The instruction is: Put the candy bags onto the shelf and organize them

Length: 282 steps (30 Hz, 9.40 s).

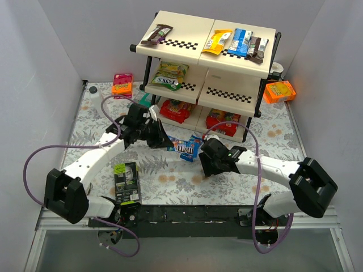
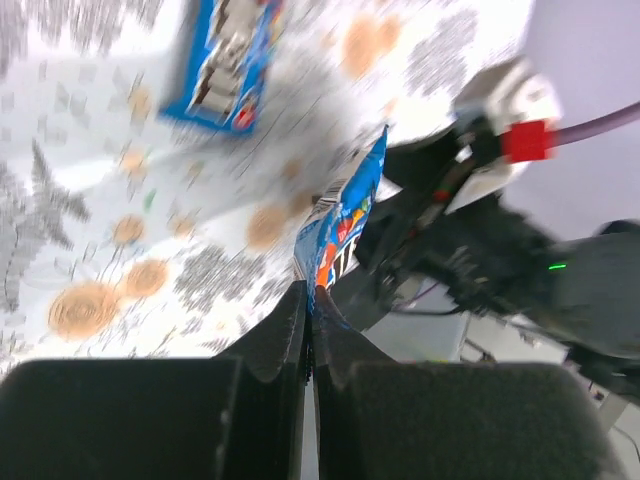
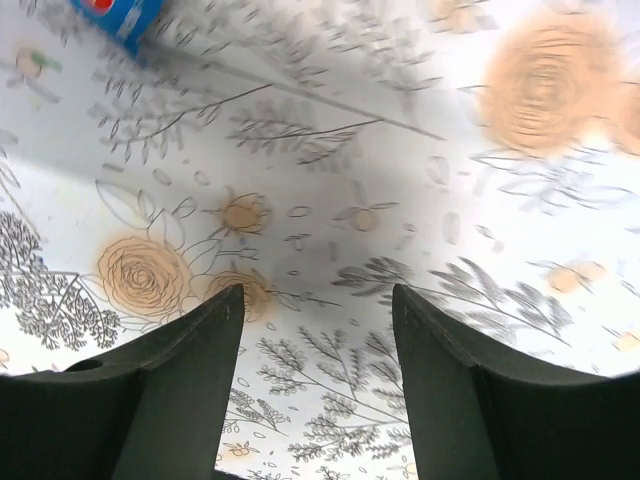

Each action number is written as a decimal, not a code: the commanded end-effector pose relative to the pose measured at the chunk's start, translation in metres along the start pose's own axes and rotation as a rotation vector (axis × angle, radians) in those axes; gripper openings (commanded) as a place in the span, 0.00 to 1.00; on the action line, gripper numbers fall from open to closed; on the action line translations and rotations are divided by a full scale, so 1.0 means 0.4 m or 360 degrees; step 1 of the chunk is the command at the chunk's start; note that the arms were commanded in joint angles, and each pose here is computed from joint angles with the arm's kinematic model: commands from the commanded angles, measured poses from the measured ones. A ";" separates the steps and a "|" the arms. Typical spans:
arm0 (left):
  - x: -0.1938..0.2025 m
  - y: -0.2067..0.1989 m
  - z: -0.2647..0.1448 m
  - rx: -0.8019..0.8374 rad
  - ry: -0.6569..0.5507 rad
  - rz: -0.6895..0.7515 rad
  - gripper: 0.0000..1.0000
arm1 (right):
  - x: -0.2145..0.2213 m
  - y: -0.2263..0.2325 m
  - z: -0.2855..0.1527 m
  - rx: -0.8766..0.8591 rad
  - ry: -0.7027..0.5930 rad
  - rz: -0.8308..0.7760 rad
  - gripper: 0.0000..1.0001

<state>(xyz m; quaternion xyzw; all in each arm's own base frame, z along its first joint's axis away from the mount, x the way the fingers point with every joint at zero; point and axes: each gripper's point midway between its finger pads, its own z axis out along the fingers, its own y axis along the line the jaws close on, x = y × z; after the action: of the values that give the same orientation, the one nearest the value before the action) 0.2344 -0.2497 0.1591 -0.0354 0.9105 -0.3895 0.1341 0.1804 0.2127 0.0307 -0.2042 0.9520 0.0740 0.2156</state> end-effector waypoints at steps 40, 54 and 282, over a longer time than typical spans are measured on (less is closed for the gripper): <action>-0.598 -0.665 -0.716 0.1137 -0.1738 -0.0345 0.00 | -0.041 -0.123 -0.070 0.0173 -0.0269 0.0390 0.63; -0.707 -0.700 -0.627 0.1103 -0.1980 -0.0705 0.00 | -0.020 -0.139 -0.074 0.0196 -0.0281 0.0436 0.63; 0.011 0.215 0.122 -0.0270 -0.0501 -0.0503 0.00 | -0.188 0.068 0.052 -0.0206 0.0151 0.0700 0.48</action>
<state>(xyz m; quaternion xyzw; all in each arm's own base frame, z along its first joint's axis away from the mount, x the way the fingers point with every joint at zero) 0.2350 -0.2308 0.0338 -0.2675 0.8890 -0.3322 0.1668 0.2308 0.2953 0.0284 0.0012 0.9749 0.2069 0.0827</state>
